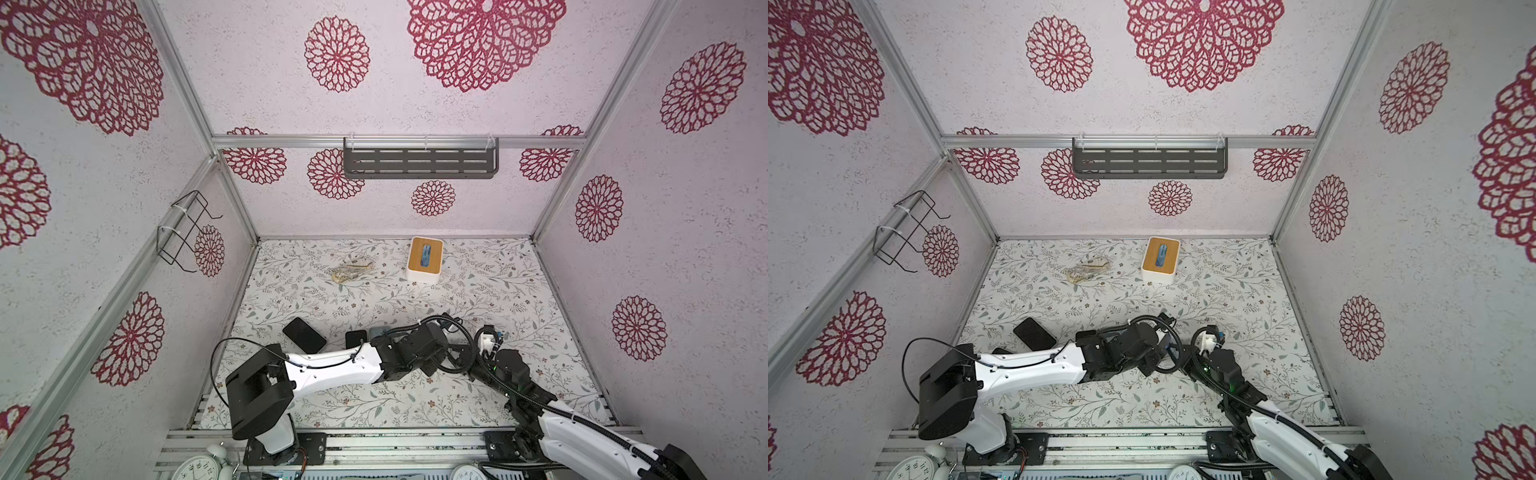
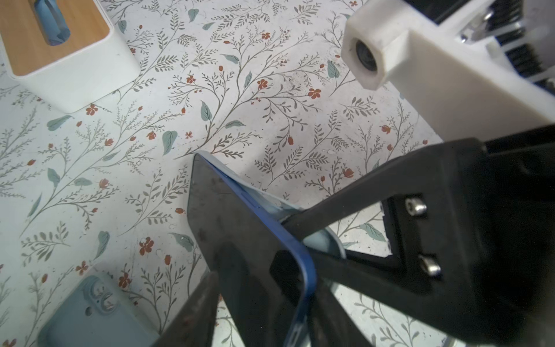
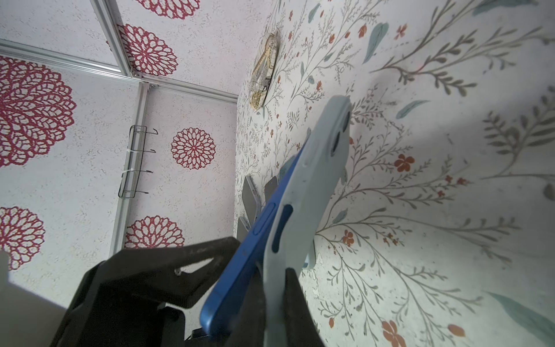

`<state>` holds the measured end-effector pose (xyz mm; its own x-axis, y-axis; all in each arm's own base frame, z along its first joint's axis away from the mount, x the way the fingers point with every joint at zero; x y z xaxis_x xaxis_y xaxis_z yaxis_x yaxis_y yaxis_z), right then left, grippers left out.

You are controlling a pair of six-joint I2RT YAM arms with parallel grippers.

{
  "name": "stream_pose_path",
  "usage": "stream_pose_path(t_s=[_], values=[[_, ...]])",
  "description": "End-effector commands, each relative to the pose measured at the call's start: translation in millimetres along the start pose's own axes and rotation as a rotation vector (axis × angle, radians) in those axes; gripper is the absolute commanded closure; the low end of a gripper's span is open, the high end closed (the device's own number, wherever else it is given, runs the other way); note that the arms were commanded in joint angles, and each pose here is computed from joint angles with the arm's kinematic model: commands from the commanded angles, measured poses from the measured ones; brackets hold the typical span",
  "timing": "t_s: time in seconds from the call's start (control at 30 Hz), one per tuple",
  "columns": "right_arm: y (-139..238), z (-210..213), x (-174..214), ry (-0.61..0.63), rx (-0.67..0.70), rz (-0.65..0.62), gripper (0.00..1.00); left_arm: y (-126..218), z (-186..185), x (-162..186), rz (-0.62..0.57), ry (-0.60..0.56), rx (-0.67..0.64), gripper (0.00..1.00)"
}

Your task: Take the phone out of the phone case

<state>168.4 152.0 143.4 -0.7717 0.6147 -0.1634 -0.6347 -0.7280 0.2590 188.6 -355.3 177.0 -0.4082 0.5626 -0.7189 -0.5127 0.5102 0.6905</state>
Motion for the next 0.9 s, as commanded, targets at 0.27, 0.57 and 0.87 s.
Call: stream_pose_path(t_s=[0.27, 0.57, 0.87], values=[[4.6, 36.8, -5.1, 0.028, -0.179, -0.019, 1.00, -9.4, -2.9, 5.9, -0.001, -0.030, -0.051, 0.85], [4.1, 21.7, -3.9, 0.024, -0.092, -0.022, 1.00, 20.8, -0.8, -13.1, -0.096, -0.064, -0.137, 0.94], [13.9, -25.6, -5.2, 0.051, 0.147, -0.087, 1.00, 62.1, 14.0, -15.0, -0.085, -0.168, -0.280, 0.96]])
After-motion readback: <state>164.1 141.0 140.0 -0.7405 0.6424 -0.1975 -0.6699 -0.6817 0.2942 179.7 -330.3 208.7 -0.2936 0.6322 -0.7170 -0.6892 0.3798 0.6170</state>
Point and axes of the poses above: each gripper's point midway between its finger pads, its own y axis back along the fingers, its own z axis along the line the jaws close on, x = y × z, the point moved 7 cm from there along y, back along the fingers, and after that the axes turned 4 degrees about -y, right-handed, at the moved point
